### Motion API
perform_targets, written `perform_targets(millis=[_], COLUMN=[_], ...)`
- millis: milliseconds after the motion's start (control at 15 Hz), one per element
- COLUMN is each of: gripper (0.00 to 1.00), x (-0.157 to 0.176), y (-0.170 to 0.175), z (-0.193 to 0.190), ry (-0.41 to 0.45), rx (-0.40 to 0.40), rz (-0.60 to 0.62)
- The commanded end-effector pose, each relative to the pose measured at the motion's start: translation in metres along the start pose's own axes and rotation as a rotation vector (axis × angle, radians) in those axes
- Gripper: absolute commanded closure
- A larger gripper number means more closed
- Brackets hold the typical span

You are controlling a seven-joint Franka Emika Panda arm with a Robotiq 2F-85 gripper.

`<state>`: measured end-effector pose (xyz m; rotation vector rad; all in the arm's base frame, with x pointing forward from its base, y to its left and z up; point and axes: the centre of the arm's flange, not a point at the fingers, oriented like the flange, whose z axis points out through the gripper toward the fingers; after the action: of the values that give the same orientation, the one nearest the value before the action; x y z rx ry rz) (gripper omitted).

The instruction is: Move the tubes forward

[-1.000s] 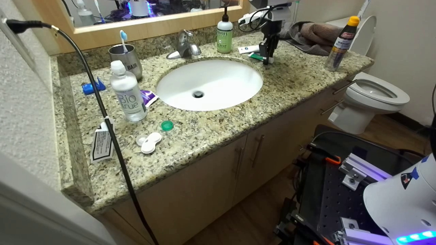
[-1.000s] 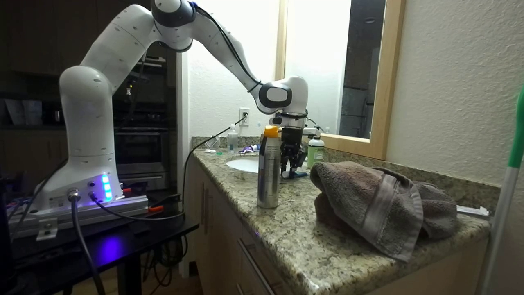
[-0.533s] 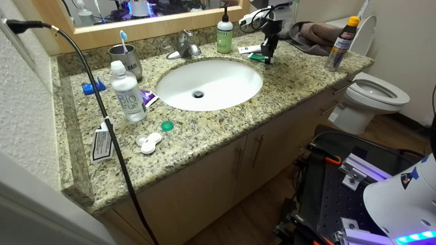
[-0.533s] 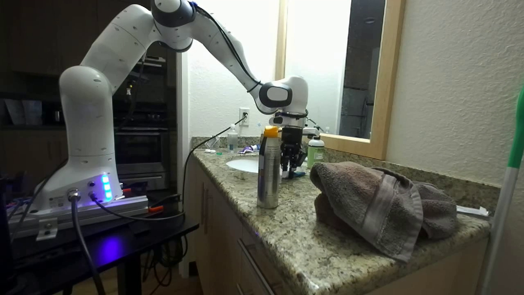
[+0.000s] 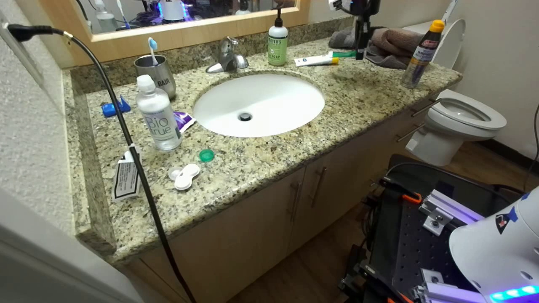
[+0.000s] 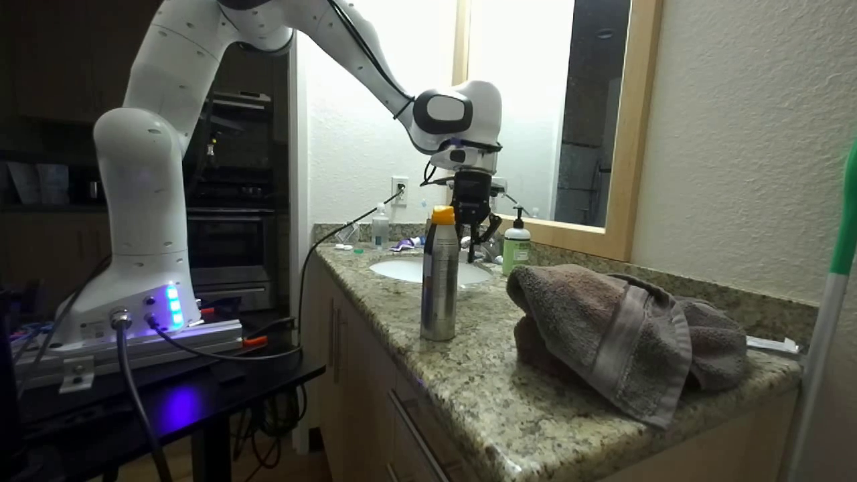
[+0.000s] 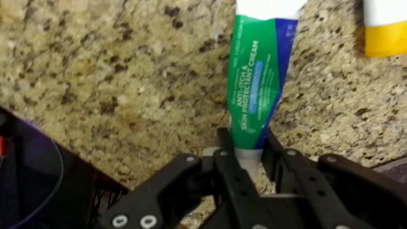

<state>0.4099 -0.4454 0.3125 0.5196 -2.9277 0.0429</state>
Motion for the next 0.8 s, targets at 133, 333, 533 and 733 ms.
perform_targets(millis=[133,333,533,733], gripper=[0.93,0.93,0.93,0.74], x=[0.063,0.07,0.077,0.068], y=[0.031,0.044,0.056,0.042], z=[-0.011,-0.004,0.011,0.013], ry=[0.081,0.158,0.215,0.221], rx=[-0.122,-0.111,-0.111,-0.129], rz=[-0.263,-0.35,-0.417,-0.375])
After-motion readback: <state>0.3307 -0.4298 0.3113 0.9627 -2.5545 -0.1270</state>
